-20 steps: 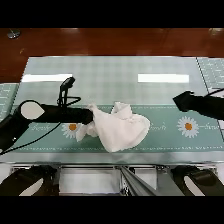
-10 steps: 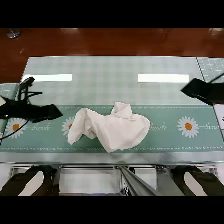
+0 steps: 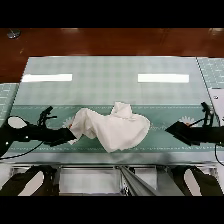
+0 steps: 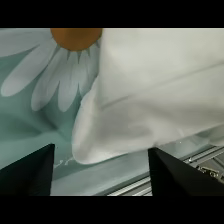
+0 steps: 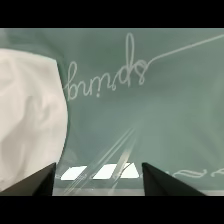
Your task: Fold the shirts.
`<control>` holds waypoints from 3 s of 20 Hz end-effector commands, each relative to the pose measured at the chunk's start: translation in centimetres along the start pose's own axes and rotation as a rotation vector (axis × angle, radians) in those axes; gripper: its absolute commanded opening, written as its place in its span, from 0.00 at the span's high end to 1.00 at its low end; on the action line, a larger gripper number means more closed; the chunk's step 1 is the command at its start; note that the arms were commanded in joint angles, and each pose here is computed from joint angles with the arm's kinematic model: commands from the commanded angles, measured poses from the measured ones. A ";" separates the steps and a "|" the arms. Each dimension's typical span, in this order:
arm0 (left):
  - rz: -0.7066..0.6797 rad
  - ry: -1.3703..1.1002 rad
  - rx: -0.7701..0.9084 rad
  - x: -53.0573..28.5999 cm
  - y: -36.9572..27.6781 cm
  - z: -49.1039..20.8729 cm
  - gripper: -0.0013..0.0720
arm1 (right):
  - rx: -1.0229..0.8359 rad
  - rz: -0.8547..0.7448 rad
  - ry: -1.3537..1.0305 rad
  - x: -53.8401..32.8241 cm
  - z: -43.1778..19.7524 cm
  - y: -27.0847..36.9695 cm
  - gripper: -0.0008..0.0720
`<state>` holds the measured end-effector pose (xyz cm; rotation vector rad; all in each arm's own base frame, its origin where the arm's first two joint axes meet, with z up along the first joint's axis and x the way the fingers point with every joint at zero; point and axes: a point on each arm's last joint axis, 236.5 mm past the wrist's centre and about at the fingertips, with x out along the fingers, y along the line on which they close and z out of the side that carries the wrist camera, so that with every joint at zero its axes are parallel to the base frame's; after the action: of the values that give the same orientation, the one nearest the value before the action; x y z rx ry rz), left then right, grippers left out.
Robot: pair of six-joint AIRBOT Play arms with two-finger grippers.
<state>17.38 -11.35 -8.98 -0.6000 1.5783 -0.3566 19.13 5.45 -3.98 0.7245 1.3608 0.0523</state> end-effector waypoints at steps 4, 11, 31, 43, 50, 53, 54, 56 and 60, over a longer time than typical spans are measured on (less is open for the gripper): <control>-0.150 -0.121 0.061 1.6 -4.4 2.8 0.94 | -0.018 0.116 0.192 3.9 -6.6 2.2 0.14; -0.161 -0.126 0.055 1.5 -4.7 2.9 0.94 | -0.027 0.180 0.239 8.8 -8.1 7.0 0.14; -0.264 -0.430 0.372 -13.1 -16.9 12.2 0.94 | -0.474 0.375 0.037 0.2 6.4 26.2 0.96; -0.036 -1.408 0.805 -51.8 -31.8 3.6 0.95 | -0.931 0.404 -0.969 -41.6 1.2 33.0 0.96; 0.306 -1.561 0.810 -52.8 -30.1 -5.9 0.95 | -0.835 0.198 -1.009 -43.8 -4.4 24.4 0.95; 0.302 -1.536 0.783 -52.6 -28.7 -6.6 0.94 | -0.794 0.127 -0.856 -40.7 -5.0 21.9 0.96; 0.275 -1.482 0.801 -51.4 -28.6 -6.2 0.94 | -0.781 0.116 -0.825 -39.9 -4.9 21.6 0.96; 0.240 -1.360 0.778 -48.5 -27.4 -3.8 0.94 | -0.759 0.097 -0.759 -37.8 -4.0 21.2 0.96; 0.127 -1.087 0.634 -39.8 -23.2 4.1 0.94 | -0.708 0.031 -0.583 -29.3 0.6 19.6 0.96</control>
<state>22.31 -6.28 42.45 -0.0211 0.2449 -0.2709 17.02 7.66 36.13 0.1286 0.5761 0.3182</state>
